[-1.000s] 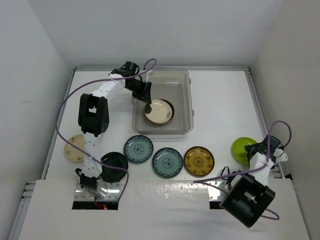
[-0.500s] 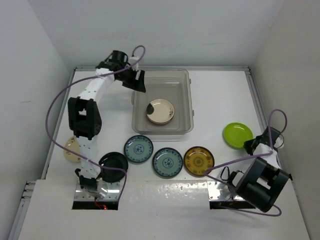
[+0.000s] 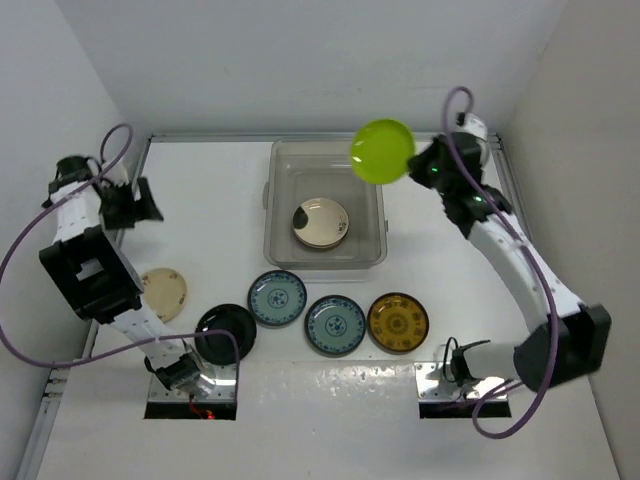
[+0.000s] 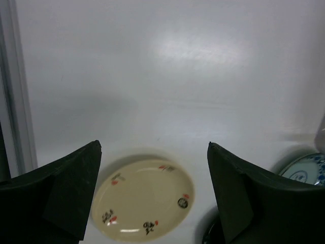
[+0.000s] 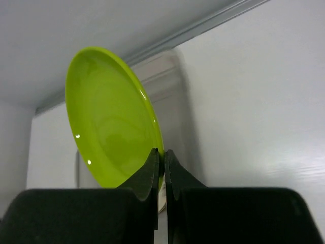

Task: Place the plates into the plastic bin on the countertop

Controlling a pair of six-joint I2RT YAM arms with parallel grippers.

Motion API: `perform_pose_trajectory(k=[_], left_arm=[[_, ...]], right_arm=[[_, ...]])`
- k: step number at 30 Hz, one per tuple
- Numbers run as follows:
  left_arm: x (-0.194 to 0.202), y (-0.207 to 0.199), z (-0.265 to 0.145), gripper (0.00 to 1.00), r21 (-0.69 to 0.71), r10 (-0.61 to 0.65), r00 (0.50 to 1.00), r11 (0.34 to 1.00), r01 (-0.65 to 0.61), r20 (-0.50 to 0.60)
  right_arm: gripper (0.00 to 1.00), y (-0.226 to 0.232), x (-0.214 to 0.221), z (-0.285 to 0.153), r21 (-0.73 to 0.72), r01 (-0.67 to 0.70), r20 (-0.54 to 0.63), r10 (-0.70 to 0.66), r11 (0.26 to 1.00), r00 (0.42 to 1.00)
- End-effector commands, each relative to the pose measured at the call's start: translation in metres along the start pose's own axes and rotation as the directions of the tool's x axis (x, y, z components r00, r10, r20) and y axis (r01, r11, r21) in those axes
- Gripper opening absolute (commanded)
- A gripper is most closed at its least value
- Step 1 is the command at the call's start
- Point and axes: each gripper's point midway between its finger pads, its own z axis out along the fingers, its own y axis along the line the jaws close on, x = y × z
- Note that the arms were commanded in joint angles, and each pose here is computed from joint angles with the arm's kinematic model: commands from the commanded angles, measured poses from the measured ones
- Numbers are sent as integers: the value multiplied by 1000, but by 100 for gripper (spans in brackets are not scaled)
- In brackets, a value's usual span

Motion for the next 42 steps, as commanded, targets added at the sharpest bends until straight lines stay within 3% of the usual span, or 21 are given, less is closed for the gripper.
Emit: perform_pose_trajectory(k=[1,4,8,13,15,19,21,22,24,27,28,30,31,33,34,36,37,38,40,41,42], left_arm=[[53,36,-18,86,-68,-58,995,996,53,-83],[90,68,-32,86,-120,-125,987,986,112,-105],[133,101,-49,86,-174,-208,971,967,186,-121],[170,106,-49,86,-161,-216,961,969,190,-171],[188,100,-43,86,-130,-222,953,971,199,-205],[209,91,-29,84,-87,-241,936,970,226,-255],[222,92,-24,82,-90,-261,924,965,246,-278],[223,94,-21,78,-89,-263,923,965,247,-280],[233,95,-16,74,-97,-281,909,960,264,-308],[245,95,-7,56,-78,-287,897,958,277,-338],[245,93,-4,40,-64,-291,895,956,286,-339],[250,87,2,20,-30,-305,885,948,316,-353],[244,89,1,0,-26,-303,890,949,313,-342],[230,88,-1,0,10,-306,898,945,326,-317],[207,92,-5,0,27,-299,918,948,316,-259],[174,89,-21,0,49,-301,936,948,314,-184],[139,94,-34,0,61,-273,958,958,279,-93],[116,88,-41,0,71,-240,969,967,243,-55],[53,75,-73,0,58,-155,984,987,150,89],[29,56,-77,0,76,-99,988,993,91,122],[6,42,-85,0,83,-85,983,994,72,166]], right_arm=[[0,48,50,33,-66,142,-118,-150,988,982],[0,78,122,58,-133,195,-299,-227,972,927],[0,95,152,77,-171,174,-391,-229,970,891],[0,82,198,87,-162,208,-513,-262,965,818],[15,71,214,90,-154,231,-549,-277,961,789],[64,68,227,93,-173,236,-609,-293,956,737],[74,68,226,93,-182,269,-623,-322,946,713],[79,66,227,92,-183,282,-629,-332,942,702],[81,71,217,87,-206,306,-608,-366,930,705],[83,79,191,75,-216,296,-561,-366,931,742],[83,81,185,72,-215,287,-552,-359,933,753],[85,78,164,60,-200,246,-525,-315,949,791],[86,63,161,59,-175,231,-536,-289,957,793],[90,55,135,40,-158,168,-499,-225,973,837],[91,48,116,24,-148,106,-478,-165,983,863],[93,3,127,13,-64,62,-524,-87,996,847],[93,-9,100,-3,-44,25,-467,-43,999,883],[93,-53,123,-10,79,-10,-514,50,997,857],[93,-84,105,-33,166,-70,-447,138,984,884],[93,-130,135,-47,303,-84,-475,227,949,850],[93,-140,137,-61,330,-91,-465,246,939,850]])
